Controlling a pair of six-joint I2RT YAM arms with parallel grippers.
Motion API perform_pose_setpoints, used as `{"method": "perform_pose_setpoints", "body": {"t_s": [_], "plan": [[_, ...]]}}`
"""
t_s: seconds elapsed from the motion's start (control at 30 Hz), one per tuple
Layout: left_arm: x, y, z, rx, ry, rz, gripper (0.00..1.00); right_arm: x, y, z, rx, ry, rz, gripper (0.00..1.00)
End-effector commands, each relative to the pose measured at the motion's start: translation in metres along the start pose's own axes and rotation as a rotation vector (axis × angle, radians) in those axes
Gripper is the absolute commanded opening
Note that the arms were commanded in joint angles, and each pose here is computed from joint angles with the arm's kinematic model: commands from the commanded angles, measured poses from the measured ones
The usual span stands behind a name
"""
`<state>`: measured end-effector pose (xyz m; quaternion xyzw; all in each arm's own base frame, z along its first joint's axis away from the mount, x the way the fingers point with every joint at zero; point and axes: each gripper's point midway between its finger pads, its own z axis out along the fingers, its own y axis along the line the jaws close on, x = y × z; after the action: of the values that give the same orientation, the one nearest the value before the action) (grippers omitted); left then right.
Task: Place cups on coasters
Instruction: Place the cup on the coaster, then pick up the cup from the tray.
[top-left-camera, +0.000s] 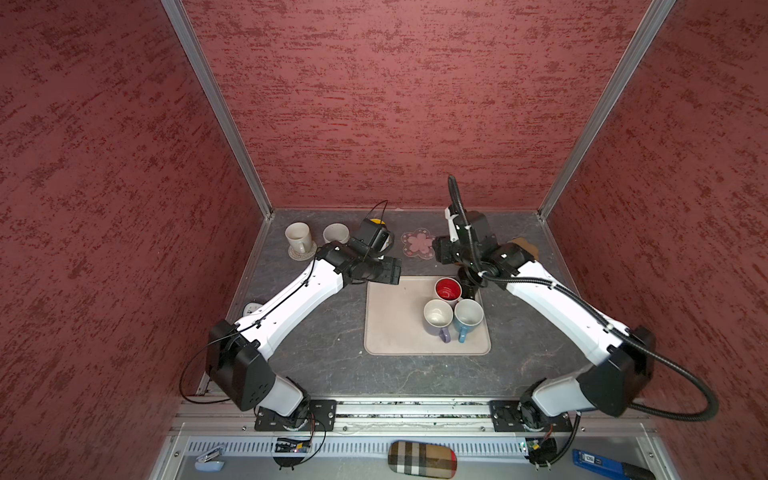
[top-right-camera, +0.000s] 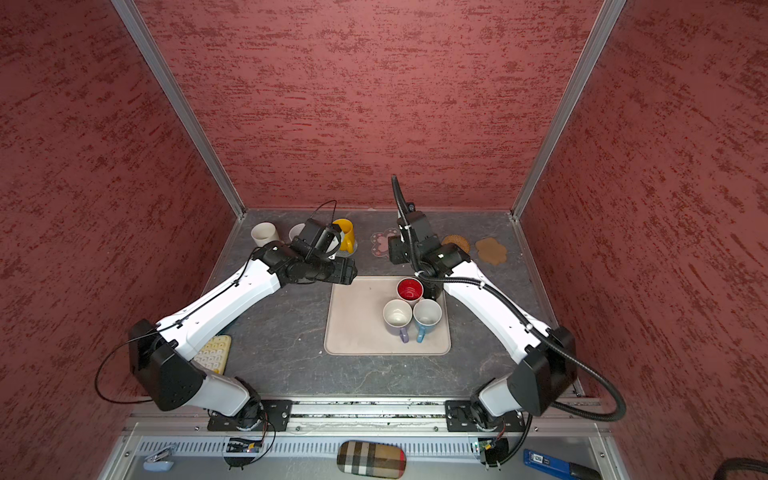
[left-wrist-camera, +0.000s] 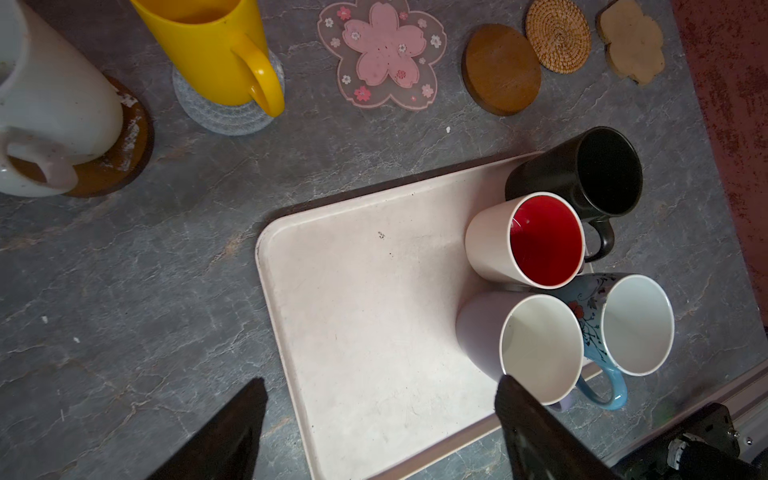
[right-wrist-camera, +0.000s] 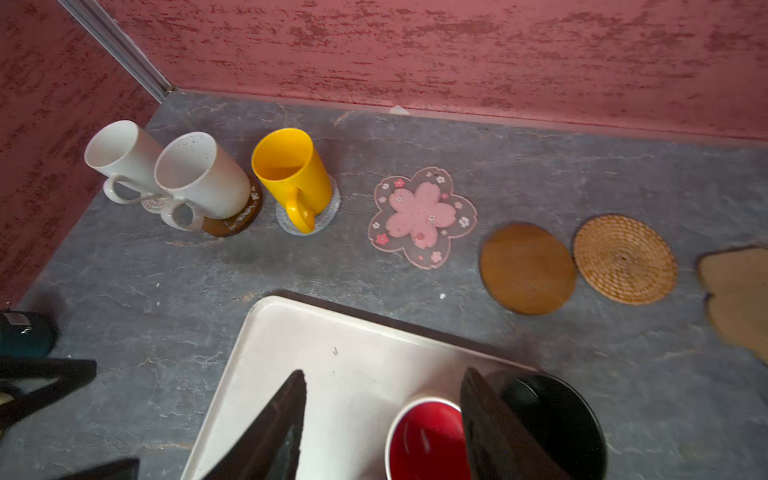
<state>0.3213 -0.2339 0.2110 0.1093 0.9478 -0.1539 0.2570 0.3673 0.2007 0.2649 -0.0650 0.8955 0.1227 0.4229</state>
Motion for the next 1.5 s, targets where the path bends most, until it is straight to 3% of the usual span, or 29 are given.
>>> {"method": "perform_pose_setpoints", "body": {"t_s": [0.0,0.13,0.33,0.53,0.67,0.87,1.0,1.23,1.47], "plan": [[-0.013,-0.02,0.004,0.07,-0.025,-0.001,0.86,0.021,-0.026,-0.017,0.059,0.025,0.062,0.63],[-0.009,-0.037,0.014,0.121,0.004,0.023,0.82,0.046,-0.043,-0.03,0.066,0.055,0.116,0.7],[0.017,-0.053,0.02,0.13,0.073,0.05,0.69,0.082,-0.062,-0.033,0.042,0.129,0.223,0.67],[0.061,-0.069,0.012,0.12,0.158,0.112,0.65,0.113,-0.072,-0.034,0.028,0.194,0.299,0.65],[0.087,-0.082,0.006,0.141,0.195,0.135,0.56,0.122,-0.075,-0.035,0.011,0.203,0.333,0.71],[0.117,-0.101,0.002,0.121,0.245,0.102,0.52,0.118,-0.08,-0.03,0.007,0.181,0.366,0.76],[0.131,-0.122,0.008,0.109,0.257,0.077,0.54,0.112,-0.084,-0.028,0.01,0.148,0.387,0.79],[0.137,-0.143,0.028,0.069,0.263,0.051,0.67,0.105,-0.086,-0.029,-0.021,0.082,0.427,0.85],[0.14,-0.154,0.049,0.05,0.239,-0.059,0.71,0.101,-0.105,-0.039,-0.02,-0.027,0.517,0.9]]}}
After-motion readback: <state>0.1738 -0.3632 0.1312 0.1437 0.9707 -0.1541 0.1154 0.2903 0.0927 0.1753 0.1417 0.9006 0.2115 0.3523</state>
